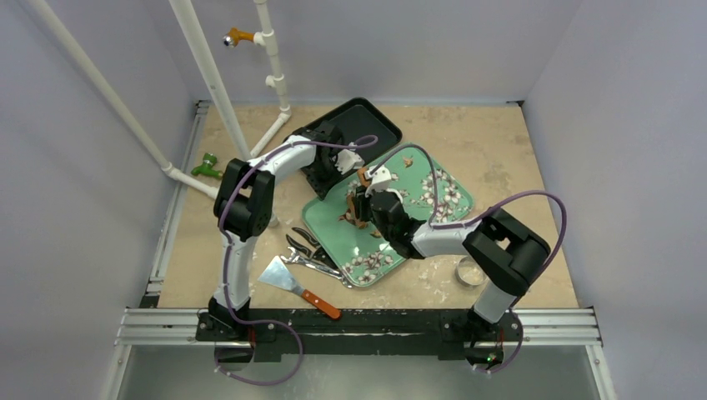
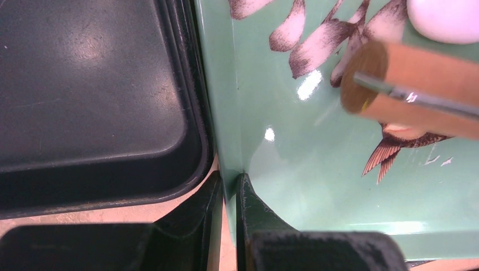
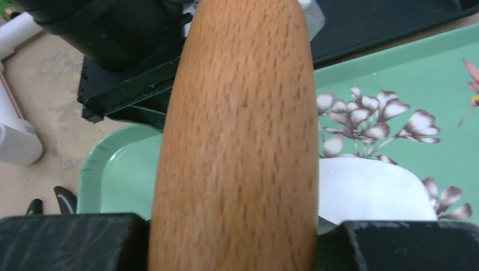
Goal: Roll out the dumpling wrappers from the dough
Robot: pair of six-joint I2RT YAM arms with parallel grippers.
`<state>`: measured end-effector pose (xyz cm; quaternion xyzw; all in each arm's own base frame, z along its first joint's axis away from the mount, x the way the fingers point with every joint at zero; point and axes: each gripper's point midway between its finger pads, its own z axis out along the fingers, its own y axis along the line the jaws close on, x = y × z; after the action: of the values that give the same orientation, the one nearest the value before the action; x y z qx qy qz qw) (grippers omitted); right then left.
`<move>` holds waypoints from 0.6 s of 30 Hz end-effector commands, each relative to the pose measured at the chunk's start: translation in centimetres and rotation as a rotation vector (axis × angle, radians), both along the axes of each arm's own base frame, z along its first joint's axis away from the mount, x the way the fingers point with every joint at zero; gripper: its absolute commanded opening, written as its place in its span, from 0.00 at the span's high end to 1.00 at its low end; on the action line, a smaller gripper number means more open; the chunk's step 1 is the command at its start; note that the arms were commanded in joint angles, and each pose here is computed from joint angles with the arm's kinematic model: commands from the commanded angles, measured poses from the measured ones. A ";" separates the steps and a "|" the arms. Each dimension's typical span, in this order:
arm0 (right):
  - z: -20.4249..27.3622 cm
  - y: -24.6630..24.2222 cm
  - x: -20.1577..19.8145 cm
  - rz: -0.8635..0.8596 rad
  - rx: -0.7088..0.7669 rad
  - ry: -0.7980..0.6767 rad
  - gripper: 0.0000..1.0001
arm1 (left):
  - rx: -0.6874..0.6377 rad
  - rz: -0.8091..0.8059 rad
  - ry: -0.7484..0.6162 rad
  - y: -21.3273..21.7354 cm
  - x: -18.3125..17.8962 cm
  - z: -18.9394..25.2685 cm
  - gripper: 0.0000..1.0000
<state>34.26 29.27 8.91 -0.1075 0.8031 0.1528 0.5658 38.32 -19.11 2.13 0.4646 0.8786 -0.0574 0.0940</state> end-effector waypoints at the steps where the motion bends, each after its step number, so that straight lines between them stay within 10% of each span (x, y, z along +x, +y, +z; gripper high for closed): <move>1: -7.7 -0.6 -4.8 0.081 -0.102 0.254 1.00 | 0.097 -0.028 0.030 2.7 -0.6 -1.6 1.00; 18: 12.7 -0.8 1.3 0.162 0.041 -0.149 1.00 | 0.096 -0.028 0.035 2.7 -0.5 -1.6 1.00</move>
<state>32.99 30.32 16.03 -0.1880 0.7856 0.2111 0.5503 38.31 -19.10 2.12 0.4642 0.8788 -0.0587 0.0939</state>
